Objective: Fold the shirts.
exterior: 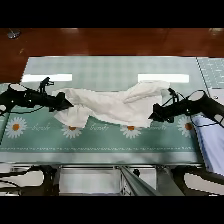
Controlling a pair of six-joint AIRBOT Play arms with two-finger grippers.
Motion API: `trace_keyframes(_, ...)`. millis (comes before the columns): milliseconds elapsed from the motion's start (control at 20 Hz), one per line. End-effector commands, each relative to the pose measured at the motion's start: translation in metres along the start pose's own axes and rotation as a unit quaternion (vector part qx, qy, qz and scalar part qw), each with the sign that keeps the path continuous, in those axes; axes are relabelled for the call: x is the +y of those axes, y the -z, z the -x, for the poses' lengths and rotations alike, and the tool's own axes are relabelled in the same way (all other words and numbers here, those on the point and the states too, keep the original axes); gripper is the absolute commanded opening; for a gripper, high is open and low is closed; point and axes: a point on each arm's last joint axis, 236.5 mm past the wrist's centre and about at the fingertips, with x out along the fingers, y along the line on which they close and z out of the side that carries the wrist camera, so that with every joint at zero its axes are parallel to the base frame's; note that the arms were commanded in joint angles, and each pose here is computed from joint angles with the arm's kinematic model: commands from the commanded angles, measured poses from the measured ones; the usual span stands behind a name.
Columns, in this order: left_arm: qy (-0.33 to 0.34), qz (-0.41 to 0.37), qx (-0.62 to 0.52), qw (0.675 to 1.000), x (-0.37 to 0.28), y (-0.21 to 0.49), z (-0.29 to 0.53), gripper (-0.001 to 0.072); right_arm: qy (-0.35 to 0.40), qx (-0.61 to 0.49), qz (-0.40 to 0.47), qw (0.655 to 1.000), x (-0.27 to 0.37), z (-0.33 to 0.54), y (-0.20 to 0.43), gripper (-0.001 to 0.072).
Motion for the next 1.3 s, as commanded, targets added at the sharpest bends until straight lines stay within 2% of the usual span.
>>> trace_keyframes(0,0.040,-0.016,-0.050,0.998,-0.037,-0.025,0.024,0.0037,-0.023,0.002,0.057,0.998,0.041,0.023,-0.016,0.0025)
trace_keyframes(150,0.111,-0.090,-0.181,0.973,-0.130,-0.075,0.111,0.0037,-0.007,-0.107,0.146,0.983,0.104,0.115,-0.068,0.0024)
trace_keyframes(300,0.123,-0.223,-0.314,0.915,-0.232,-0.086,0.228,0.0036,0.005,-0.287,0.242,0.927,0.190,0.255,-0.092,0.0024)
trace_keyframes(400,0.121,-0.307,-0.379,0.864,-0.295,-0.064,0.295,0.0036,0.011,-0.384,0.296,0.874,0.235,0.339,-0.069,0.0024)
trace_keyframes(550,0.092,-0.396,-0.456,0.792,-0.361,-0.014,0.372,0.0036,0.011,-0.485,0.352,0.801,0.276,0.430,-0.002,0.0024)
trace_keyframes(850,-0.029,-0.456,-0.587,0.668,-0.403,0.097,0.473,0.0036,0.040,-0.605,0.393,0.691,0.275,0.515,0.136,0.0024)
trace_keyframes(1000,-0.075,-0.467,-0.627,0.619,-0.404,0.149,0.497,0.0036,0.039,-0.640,0.401,0.655,0.270,0.533,0.188,0.0024)
trace_keyframes(1050,-0.085,-0.470,-0.638,0.605,-0.404,0.165,0.503,0.0036,0.038,-0.644,0.403,0.650,0.268,0.535,0.199,0.0024)
trace_keyframes(1150,-0.065,-0.490,-0.640,0.589,-0.413,0.198,0.503,0.0036,0.044,-0.644,0.405,0.647,0.261,0.533,0.216,0.0025)
trace_keyframes(1250,-0.046,-0.512,-0.618,0.595,-0.413,0.214,0.493,0.0036,0.054,-0.630,0.400,0.663,0.251,0.524,0.221,0.0024)
